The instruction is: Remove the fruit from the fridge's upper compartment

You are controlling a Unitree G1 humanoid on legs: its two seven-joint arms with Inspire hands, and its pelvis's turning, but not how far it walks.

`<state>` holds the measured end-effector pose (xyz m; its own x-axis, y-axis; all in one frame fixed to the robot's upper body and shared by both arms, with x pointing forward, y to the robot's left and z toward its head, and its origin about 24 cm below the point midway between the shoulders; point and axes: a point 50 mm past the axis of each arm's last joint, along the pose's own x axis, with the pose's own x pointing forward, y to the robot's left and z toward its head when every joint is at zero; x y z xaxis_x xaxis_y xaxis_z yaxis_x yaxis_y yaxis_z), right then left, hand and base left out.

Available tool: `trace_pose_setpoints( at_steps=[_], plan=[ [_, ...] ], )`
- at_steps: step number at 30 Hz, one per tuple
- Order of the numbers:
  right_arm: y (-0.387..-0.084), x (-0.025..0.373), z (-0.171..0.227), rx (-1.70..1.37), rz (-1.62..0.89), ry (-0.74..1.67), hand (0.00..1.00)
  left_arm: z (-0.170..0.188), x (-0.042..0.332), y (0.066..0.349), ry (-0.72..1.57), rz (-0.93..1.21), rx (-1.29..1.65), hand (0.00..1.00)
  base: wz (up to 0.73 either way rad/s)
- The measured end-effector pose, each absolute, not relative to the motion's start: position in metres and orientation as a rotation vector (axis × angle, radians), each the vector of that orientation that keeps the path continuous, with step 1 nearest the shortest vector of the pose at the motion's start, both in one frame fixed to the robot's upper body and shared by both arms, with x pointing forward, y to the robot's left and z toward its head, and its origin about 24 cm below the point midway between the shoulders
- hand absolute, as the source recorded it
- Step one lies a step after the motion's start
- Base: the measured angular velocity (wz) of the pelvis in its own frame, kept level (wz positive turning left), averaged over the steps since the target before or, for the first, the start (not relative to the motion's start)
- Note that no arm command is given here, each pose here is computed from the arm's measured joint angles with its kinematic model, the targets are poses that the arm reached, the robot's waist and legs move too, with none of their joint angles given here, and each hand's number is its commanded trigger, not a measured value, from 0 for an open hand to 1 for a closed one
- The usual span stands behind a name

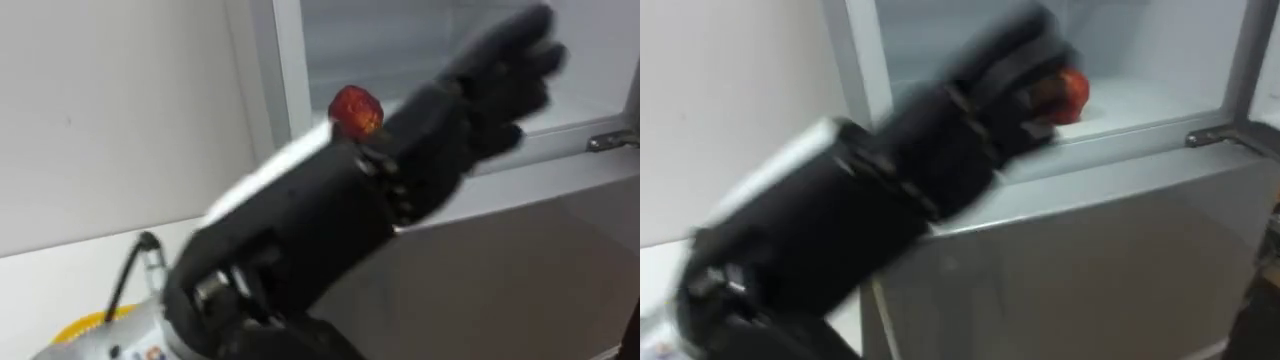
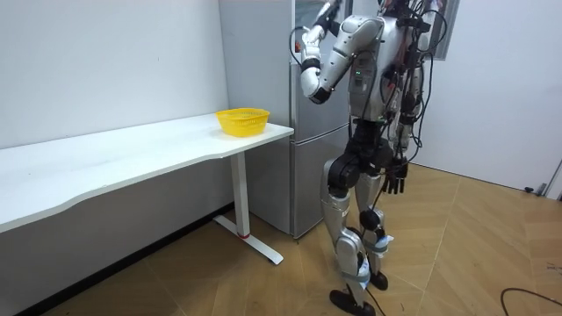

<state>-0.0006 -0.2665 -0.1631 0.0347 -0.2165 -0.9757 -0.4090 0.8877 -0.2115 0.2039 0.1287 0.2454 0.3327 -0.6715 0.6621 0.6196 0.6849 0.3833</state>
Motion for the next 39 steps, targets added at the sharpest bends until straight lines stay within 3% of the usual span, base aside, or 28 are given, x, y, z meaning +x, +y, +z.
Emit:
trace_pose_setpoints(
  at_steps=[6,12,17,21,24,27,29,33,36,39],
  plan=[
    [-0.264,-0.022,-0.163,-0.471,0.092,1.559,0.00,0.267,0.193,0.191,-1.069,-0.183,0.208,0.00,0.16],
    [-0.254,-0.036,-0.164,-0.434,0.068,1.556,0.00,0.281,0.156,0.250,-1.268,0.442,0.241,0.00,0.15],
    [-0.251,-0.040,-0.164,-0.435,0.070,1.552,0.00,0.276,0.129,0.277,-1.329,0.799,0.254,0.00,0.07],
    [-0.252,-0.042,-0.163,-0.430,0.057,1.566,0.00,0.256,0.123,0.301,-1.209,0.980,0.253,0.00,0.05],
    [-0.256,-0.035,-0.163,-0.446,0.045,1.568,0.00,0.210,0.130,0.329,-0.900,1.087,0.292,0.00,0.05],
    [-0.256,-0.027,-0.163,-0.448,0.040,1.553,0.00,0.111,0.129,0.359,-0.308,1.137,0.287,0.00,0.17],
    [-0.257,-0.027,-0.163,-0.439,0.027,1.563,0.00,0.059,0.118,0.364,-0.043,1.169,0.237,0.00,0.00],
    [-0.257,-0.026,-0.163,-0.419,0.026,1.582,0.00,-0.025,0.084,0.351,0.379,1.190,0.107,0.00,0.00],
    [-0.258,-0.022,-0.163,-0.412,0.021,1.588,0.00,-0.094,0.041,0.322,0.801,1.069,0.098,0.00,0.00],
    [-0.258,-0.018,-0.163,-0.414,0.021,1.579,0.00,-0.122,0.016,0.300,1.022,0.959,0.085,0.00,0.01]
  ],
)
